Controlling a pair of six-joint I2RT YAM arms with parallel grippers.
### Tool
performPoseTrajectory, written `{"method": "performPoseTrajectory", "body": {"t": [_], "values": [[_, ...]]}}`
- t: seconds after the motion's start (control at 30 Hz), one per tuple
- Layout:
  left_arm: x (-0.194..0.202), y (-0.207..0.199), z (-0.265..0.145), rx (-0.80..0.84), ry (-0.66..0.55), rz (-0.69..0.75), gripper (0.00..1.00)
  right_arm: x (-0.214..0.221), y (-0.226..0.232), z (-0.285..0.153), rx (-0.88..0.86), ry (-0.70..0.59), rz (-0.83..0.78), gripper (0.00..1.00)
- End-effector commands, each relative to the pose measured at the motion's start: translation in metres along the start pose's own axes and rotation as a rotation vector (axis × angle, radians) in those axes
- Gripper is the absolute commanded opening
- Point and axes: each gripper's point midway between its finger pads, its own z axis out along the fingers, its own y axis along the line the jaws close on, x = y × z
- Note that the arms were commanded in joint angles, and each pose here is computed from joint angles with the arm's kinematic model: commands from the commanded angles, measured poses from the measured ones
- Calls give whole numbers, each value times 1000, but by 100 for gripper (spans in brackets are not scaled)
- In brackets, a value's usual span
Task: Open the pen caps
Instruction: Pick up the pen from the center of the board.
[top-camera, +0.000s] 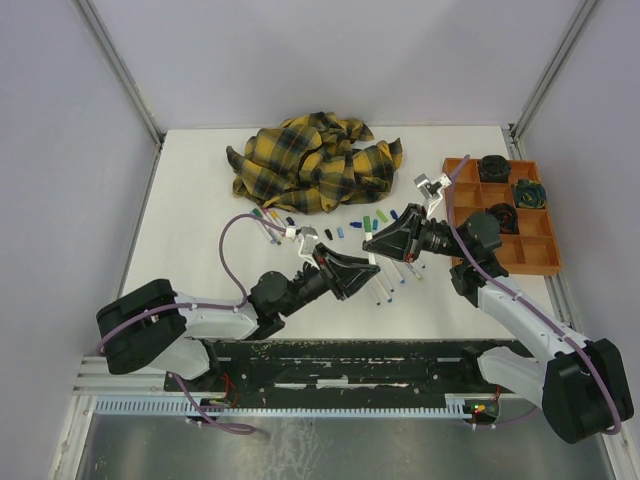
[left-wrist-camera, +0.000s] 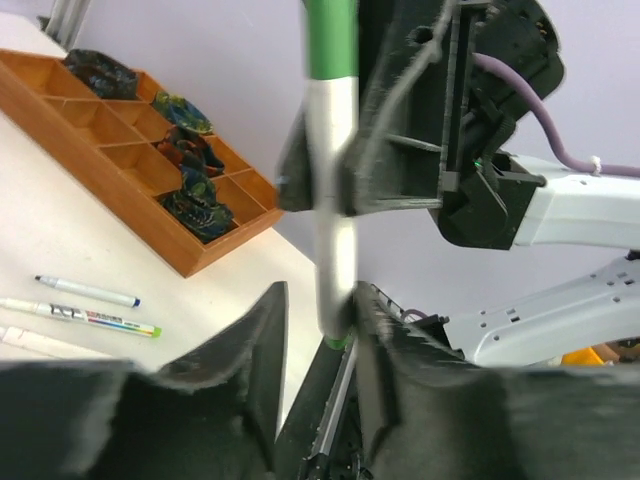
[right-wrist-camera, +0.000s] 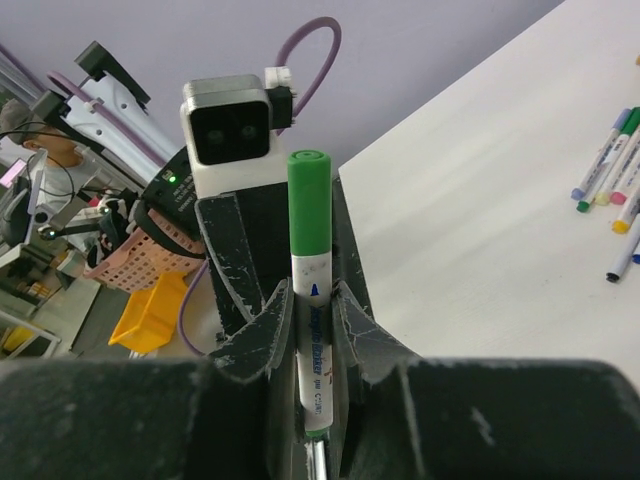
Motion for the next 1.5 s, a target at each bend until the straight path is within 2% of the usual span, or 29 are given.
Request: {"method": "performPoseTrajectory", "body": {"t": [0.0,0.13,0.17,0.33,0.4,0.53,1.0,1.23,1.3,1.47], "values": [[-13,-16,10,51,-32,-31,29,-16,14,3,-34,-9,-84,1],[-14,-18,13,45,-27,-38,5,-12,12,2,-25,8,-91,7],[-14,-17,14,43,-26,-38,3,-11,12,2,-26,13,-101,9],[-15,-20,16,52,-27,-46,3,-5,8,0,-15,41,-120,32],[-16,-21,17,55,-27,-47,3,-3,7,0,-13,46,-123,36],[-17,-22,18,58,-31,-50,3,0,7,1,-14,55,-130,37],[-9,-19,17,58,-16,-70,3,-5,9,2,-17,44,-129,32],[-11,-20,17,61,-19,-65,3,-4,9,2,-25,49,-142,0],[-11,-21,16,65,-15,-59,4,-4,10,2,-26,51,-144,0],[-12,-16,6,55,-2,-41,40,-2,7,2,-7,78,-149,0]]}}
